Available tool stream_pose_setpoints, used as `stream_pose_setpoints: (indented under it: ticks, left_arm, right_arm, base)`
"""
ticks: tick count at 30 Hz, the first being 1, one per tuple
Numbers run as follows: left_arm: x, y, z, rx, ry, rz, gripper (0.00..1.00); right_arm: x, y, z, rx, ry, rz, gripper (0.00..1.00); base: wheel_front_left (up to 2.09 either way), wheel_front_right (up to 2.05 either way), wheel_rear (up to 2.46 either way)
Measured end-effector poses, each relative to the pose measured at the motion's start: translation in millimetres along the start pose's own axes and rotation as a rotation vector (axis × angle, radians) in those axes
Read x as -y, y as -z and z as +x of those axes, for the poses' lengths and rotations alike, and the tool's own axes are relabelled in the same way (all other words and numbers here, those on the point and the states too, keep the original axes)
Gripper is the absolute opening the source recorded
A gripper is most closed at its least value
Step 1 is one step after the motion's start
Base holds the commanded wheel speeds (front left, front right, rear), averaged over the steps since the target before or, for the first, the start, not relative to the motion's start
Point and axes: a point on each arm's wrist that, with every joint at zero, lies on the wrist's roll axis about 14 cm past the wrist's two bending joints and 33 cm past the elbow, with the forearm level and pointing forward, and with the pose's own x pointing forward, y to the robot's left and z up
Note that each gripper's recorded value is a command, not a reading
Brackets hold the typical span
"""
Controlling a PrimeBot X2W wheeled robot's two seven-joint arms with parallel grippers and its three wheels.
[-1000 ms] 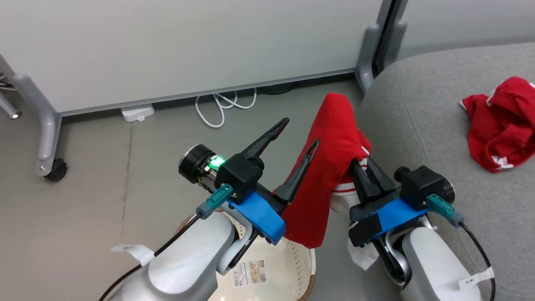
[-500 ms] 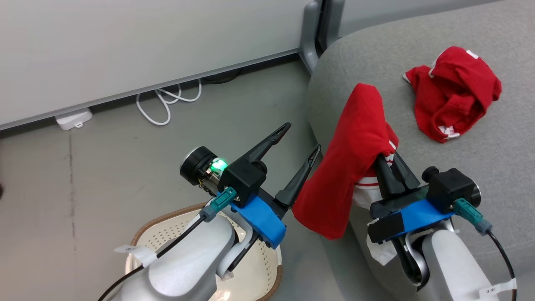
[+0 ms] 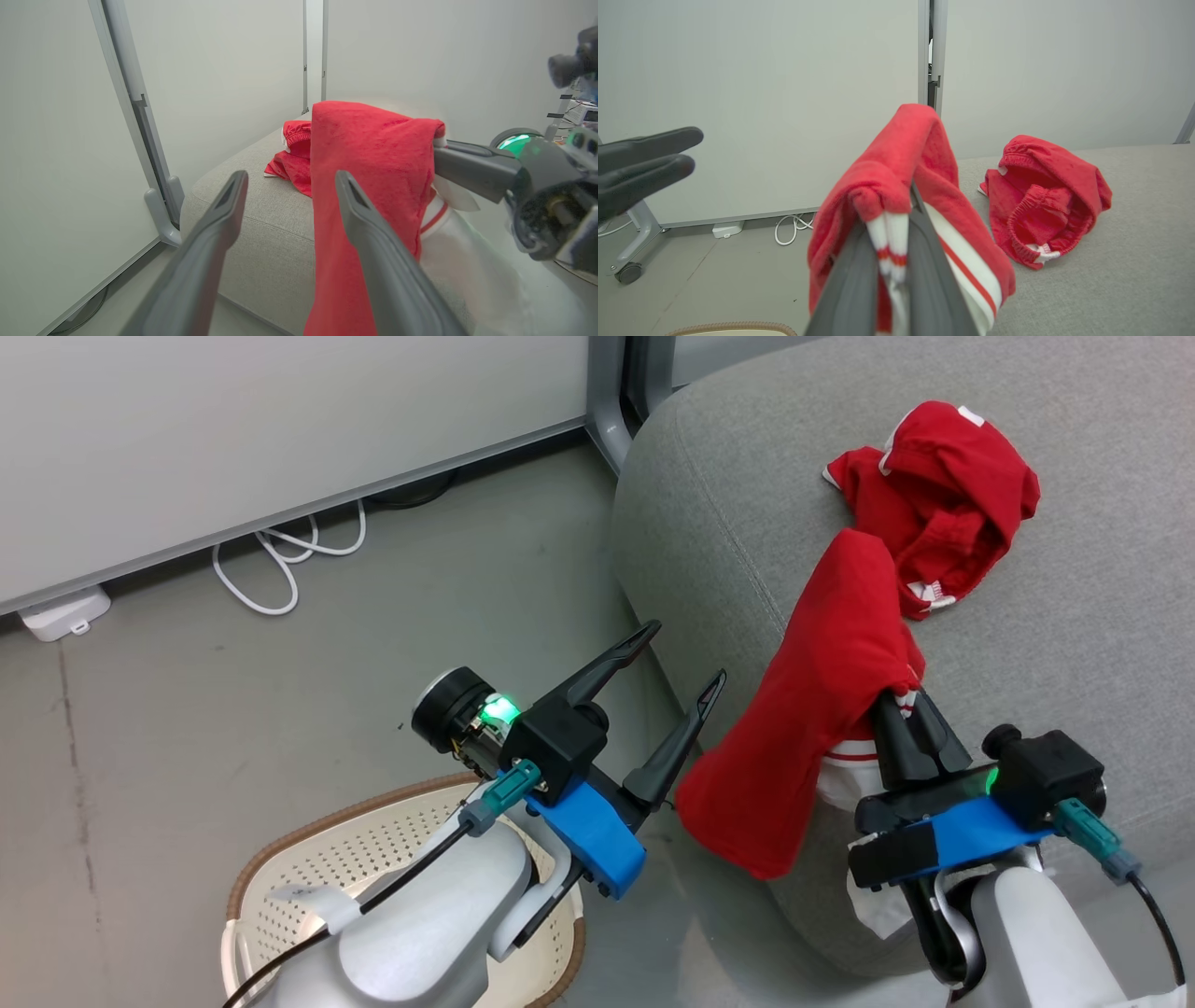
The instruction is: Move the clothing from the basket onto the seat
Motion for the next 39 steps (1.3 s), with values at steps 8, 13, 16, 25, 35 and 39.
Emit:
stream_pose_setpoints:
  ticks: [8,13,16,25,35,39]
  left_arm:
    - [-12.8,7.4,0.0,-0.006,-0.019,-0.001,1.00]
    - [-28.6,21.0,1.4,-0.024,-0.032,-0.016,1.00]
    - [-40.4,31.4,3.0,-0.037,-0.038,-0.027,1.00]
    - [-84.2,75.8,3.3,-0.080,-0.073,-0.061,1.00]
    - [-105.8,124.8,-6.1,-0.131,-0.107,-0.124,1.00]
    - [-108.9,132.8,-10.0,-0.143,-0.117,-0.134,1.00]
  right_arm:
    - [-0.3,-37.3,28.8,0.115,-0.014,-0.019,0.00]
    - [4.6,-82.6,67.9,0.245,-0.027,-0.086,0.00]
    - [16.0,-110.8,91.3,0.329,-0.007,-0.123,0.00]
    - [58.5,-170.7,157.9,0.509,0.065,-0.265,0.00]
    - [135.5,-182.4,204.8,0.485,0.211,-0.444,0.00]
    - [157.4,-162.7,208.6,0.417,0.254,-0.452,0.00]
  base:
    - [0.00,0.00,0.00]
    - [0.00,0.00,0.00]
    - [0.00,0.00,0.00]
    - [0.00,0.00,0.00]
    - [0.00,0.00,0.00]
    - [0.00,0.00,0.00]
